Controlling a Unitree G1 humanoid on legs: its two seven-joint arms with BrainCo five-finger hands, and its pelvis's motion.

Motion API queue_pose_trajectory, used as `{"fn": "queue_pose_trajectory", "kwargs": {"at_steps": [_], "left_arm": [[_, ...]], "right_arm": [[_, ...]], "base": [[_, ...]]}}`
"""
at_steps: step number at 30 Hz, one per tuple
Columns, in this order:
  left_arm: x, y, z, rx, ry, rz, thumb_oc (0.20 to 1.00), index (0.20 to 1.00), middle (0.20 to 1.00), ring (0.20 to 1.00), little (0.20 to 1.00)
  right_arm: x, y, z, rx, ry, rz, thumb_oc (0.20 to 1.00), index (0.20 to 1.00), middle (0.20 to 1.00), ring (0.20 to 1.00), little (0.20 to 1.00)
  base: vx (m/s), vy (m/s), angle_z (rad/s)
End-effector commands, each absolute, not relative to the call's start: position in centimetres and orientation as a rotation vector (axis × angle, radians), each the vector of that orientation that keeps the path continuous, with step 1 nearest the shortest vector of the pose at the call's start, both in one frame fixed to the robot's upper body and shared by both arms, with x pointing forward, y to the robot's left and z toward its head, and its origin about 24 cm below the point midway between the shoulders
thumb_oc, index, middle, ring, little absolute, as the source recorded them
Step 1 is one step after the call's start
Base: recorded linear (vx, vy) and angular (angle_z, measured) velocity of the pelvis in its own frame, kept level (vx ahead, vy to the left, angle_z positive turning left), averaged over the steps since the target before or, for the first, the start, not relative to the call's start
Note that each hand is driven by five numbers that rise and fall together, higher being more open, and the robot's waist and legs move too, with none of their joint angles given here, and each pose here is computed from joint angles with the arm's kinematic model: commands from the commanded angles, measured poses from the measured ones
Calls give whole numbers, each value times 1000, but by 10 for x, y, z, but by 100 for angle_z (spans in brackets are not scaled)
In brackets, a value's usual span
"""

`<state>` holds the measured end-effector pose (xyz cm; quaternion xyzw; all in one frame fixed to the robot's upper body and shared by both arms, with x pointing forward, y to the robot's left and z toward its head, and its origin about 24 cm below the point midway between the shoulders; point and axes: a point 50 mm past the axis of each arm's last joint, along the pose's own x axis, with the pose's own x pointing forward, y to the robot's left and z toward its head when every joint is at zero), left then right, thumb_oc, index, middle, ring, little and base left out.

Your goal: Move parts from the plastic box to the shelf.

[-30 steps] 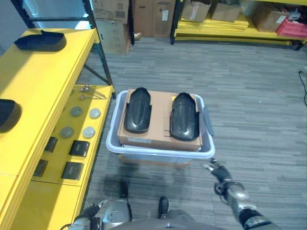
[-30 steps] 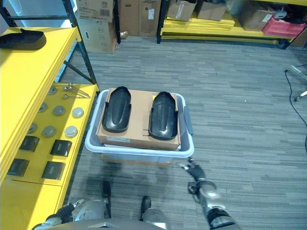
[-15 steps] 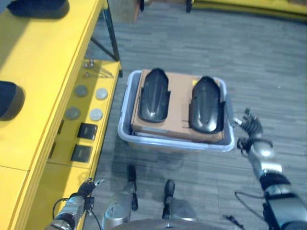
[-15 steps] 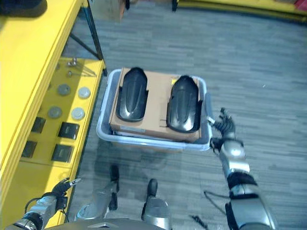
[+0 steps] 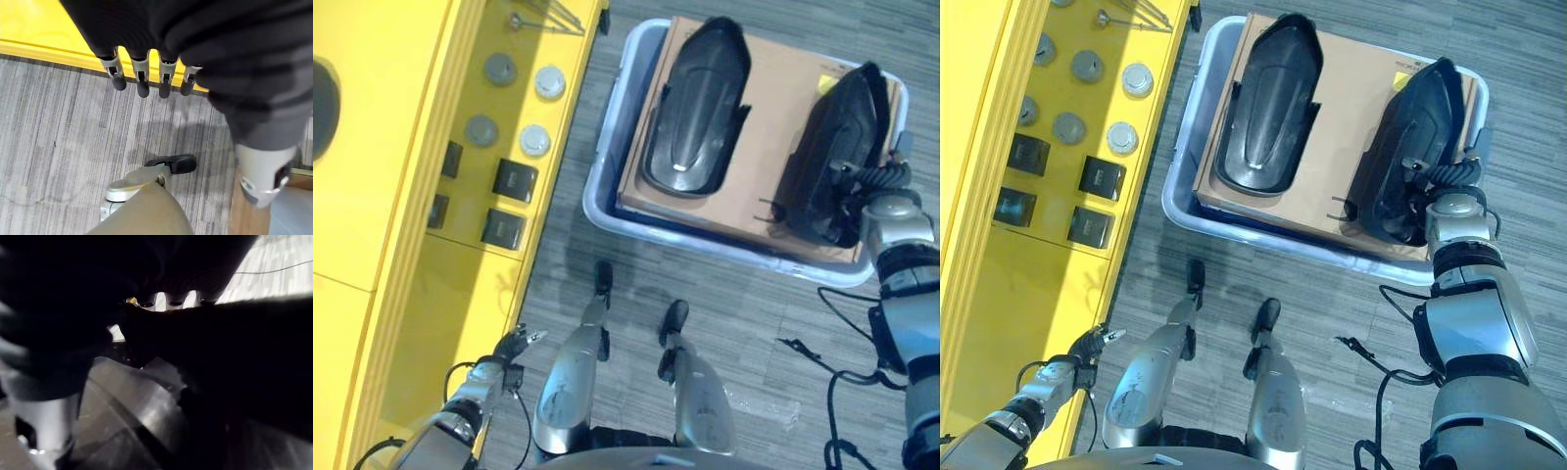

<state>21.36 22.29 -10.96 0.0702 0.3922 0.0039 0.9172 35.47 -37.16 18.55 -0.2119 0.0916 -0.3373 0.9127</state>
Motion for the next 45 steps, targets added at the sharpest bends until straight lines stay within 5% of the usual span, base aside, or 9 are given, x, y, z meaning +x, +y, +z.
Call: {"fn": "queue_pose_trajectory", "kwargs": {"at_steps": [1, 13, 25, 29, 45], "left_arm": [[218, 224, -104, 117, 747, 13, 1000, 1000, 1000, 1000, 1000], [244, 210, -77, 227, 526, -90, 1000, 1000, 1000, 1000, 1000], [272, 200, 13, 378, 236, -234, 1000, 1000, 1000, 1000, 1000], [279, 179, 81, 330, 42, -415, 1000, 1000, 1000, 1000, 1000], [306, 95, 112, -40, -51, -486, 1000, 1000, 1000, 1000, 1000]], "right_arm": [[344, -384, 169, -599, 422, -602, 200, 200, 200, 200, 200], [322, -396, 123, -545, 546, -690, 200, 200, 200, 200, 200], [301, -393, 129, -766, 182, -699, 200, 200, 200, 200, 200], [293, -360, 161, -1016, -126, -647, 200, 200, 200, 200, 200], [306, -234, 251, -1092, -847, -387, 200, 200, 200, 200, 200]], "base": [[-61, 29, 4], [-28, 10, 4], [59, -31, -2], [101, -35, -6], [4, -8, -10]]}}
